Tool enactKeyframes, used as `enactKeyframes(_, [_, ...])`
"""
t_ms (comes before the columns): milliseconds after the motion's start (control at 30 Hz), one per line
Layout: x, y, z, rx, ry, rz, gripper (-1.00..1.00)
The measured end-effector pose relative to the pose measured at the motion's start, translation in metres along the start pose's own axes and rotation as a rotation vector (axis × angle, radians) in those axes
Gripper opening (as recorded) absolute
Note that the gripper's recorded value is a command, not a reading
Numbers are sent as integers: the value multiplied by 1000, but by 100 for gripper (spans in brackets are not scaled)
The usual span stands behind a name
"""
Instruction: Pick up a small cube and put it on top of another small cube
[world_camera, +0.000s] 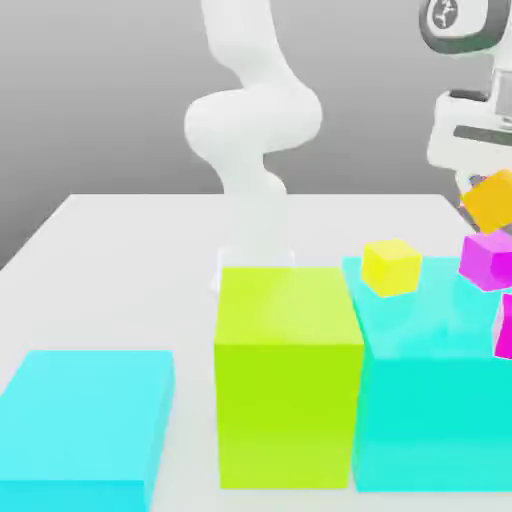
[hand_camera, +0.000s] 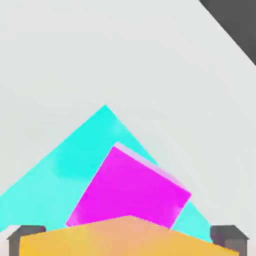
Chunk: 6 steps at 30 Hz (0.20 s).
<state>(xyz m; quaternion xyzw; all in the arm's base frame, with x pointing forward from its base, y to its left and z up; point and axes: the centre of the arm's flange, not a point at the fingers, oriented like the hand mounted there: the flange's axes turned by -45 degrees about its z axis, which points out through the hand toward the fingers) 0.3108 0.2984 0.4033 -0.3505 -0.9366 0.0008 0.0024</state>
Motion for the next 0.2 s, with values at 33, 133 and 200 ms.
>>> enactKeyframes(33, [0,0,0,0,0,0,100])
enactKeyframes(133, [3,1,-8,-3,-3,-9,100])
enactKeyframes(200, [3,1,-35,-3,-4,-10,100])
